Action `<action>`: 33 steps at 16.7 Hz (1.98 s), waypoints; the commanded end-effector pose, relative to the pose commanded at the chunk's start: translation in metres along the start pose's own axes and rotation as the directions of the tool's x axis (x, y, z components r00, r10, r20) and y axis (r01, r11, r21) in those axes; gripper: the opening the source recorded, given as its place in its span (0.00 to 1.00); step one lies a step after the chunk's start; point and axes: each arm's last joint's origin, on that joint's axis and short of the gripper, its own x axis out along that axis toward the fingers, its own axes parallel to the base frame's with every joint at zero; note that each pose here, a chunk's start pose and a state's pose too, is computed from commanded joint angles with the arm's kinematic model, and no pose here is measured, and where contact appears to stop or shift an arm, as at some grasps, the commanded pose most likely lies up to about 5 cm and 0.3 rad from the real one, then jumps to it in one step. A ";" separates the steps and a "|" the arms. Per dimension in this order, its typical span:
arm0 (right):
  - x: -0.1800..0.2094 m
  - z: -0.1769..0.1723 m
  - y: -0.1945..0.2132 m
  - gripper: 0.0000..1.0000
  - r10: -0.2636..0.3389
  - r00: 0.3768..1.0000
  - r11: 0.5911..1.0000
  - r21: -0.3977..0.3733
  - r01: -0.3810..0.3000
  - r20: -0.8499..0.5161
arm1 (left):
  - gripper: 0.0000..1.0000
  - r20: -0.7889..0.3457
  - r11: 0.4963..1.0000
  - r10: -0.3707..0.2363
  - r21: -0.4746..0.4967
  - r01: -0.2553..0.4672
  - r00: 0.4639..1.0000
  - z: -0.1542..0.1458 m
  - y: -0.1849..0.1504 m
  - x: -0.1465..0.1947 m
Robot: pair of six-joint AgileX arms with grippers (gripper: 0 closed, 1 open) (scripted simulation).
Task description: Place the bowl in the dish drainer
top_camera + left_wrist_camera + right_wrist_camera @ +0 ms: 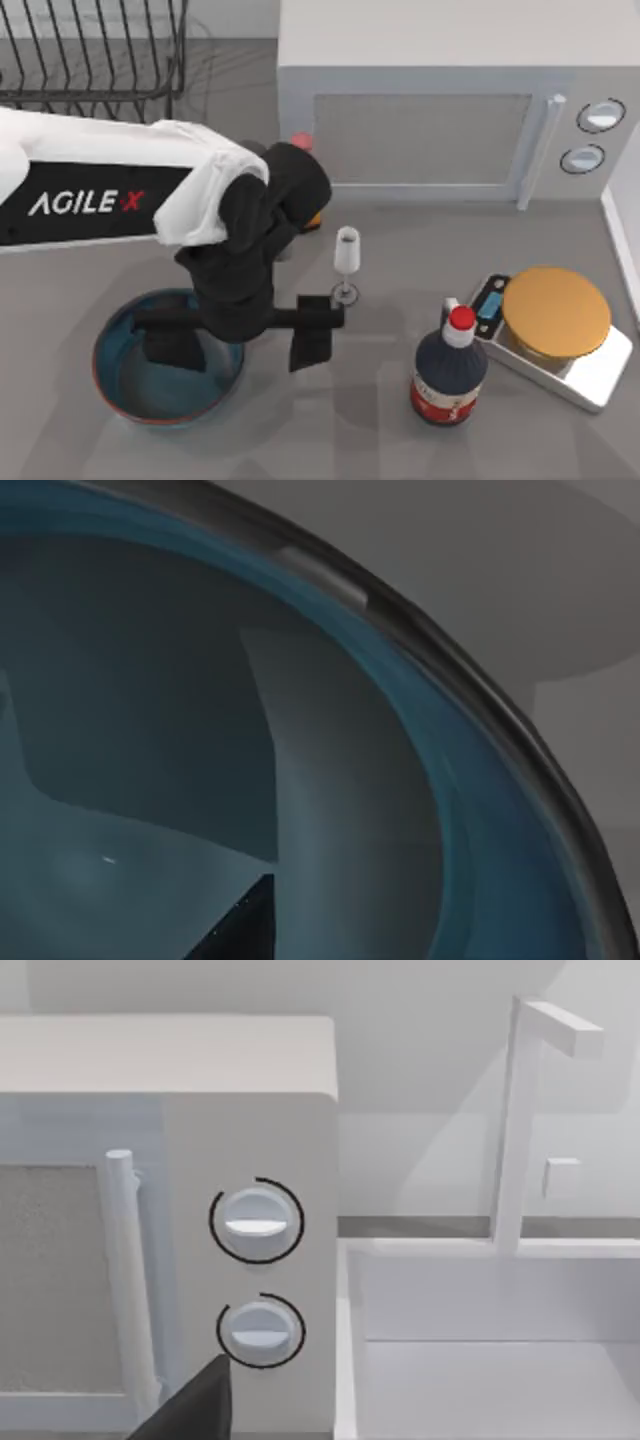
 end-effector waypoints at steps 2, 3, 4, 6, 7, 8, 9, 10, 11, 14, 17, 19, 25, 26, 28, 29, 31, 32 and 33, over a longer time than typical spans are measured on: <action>0.000 0.000 0.000 1.00 0.000 1.000 1.000 0.000 0.000 0.000 | 0.55 0.000 1.000 0.000 0.000 0.000 1.000 0.000 0.000 0.000; 0.000 0.000 0.000 1.00 0.000 1.000 1.000 0.000 0.000 0.000 | 0.47 0.000 1.000 0.000 0.000 0.000 1.000 0.000 0.000 0.000; 0.000 0.000 0.000 1.00 0.000 1.000 1.000 0.000 0.000 0.000 | 0.40 0.000 1.000 0.000 0.000 0.000 1.000 0.000 0.000 0.000; 0.000 0.000 0.000 1.00 0.000 1.000 1.000 0.000 0.000 0.000 | 0.25 0.000 1.000 0.000 0.000 0.000 1.000 0.000 0.000 0.000; 0.000 0.000 0.000 1.00 0.000 1.000 1.000 0.000 0.000 0.000 | 0.17 0.000 1.000 0.000 0.000 0.000 1.000 0.000 0.000 0.000; 0.000 0.000 0.000 1.00 0.000 1.000 1.000 0.000 0.000 0.000 | 0.10 0.000 1.000 0.000 0.000 0.000 1.000 0.000 0.000 0.000; 0.000 0.000 0.000 1.00 0.000 1.000 1.000 0.000 0.000 0.000 | 0.02 0.000 1.000 0.000 0.000 0.000 1.000 0.000 0.000 0.000; 0.000 0.000 0.000 1.00 0.000 1.000 1.000 0.000 0.000 0.000 | 0.00 0.000 1.000 0.000 0.000 0.000 1.000 0.000 0.000 0.000; 0.000 0.000 0.000 1.00 0.000 1.000 1.000 0.000 0.000 0.000 | 0.00 0.000 1.000 0.000 0.000 0.000 1.000 0.000 0.000 0.000; 0.000 0.000 0.000 1.00 0.000 1.000 1.000 0.000 0.000 0.000 | 0.00 0.000 1.000 0.000 0.000 0.000 1.000 0.000 0.000 0.000; 0.000 0.000 0.000 1.00 0.000 1.000 1.000 0.000 0.000 0.000 | 0.00 0.000 1.000 0.000 0.000 0.000 1.000 0.000 0.000 0.000; 0.000 0.000 0.000 1.00 0.000 1.000 1.000 0.000 0.000 0.000 | 0.00 0.002 1.000 -0.001 0.000 0.001 1.000 0.000 0.000 -0.001; 0.000 0.000 0.000 1.00 0.000 1.000 1.000 0.000 0.000 0.000 | 0.00 0.000 1.000 0.000 0.004 0.000 1.000 0.014 -0.014 -0.056; 0.000 0.000 0.000 1.00 0.000 1.000 1.000 0.000 0.000 0.000 | 0.00 -0.006 1.000 0.005 0.003 -0.005 1.000 0.016 -0.015 -0.074; 0.000 0.000 0.000 1.00 0.000 1.000 1.000 0.000 0.000 0.000 | 0.00 -0.024 1.000 0.018 0.003 -0.018 1.000 0.015 -0.015 -0.110; 0.000 0.000 0.000 1.00 0.000 1.000 1.000 0.000 0.000 0.000 | 0.00 -0.029 1.000 0.022 0.003 -0.022 0.999 0.014 -0.013 -0.128; 0.000 0.000 0.000 1.00 0.000 1.000 1.000 0.000 0.000 0.000 | 0.00 -0.023 1.000 0.017 0.001 -0.017 1.000 0.009 -0.009 -0.162; 0.000 0.000 0.000 1.00 0.000 1.000 1.000 0.000 0.000 0.000 | 0.00 -0.016 1.000 0.012 0.001 -0.012 1.000 0.007 -0.006 -0.176; 0.000 0.000 0.000 1.00 0.000 1.000 1.000 0.000 0.000 0.000 | 0.00 -0.009 1.000 0.007 0.000 -0.007 1.000 0.004 -0.004 -0.187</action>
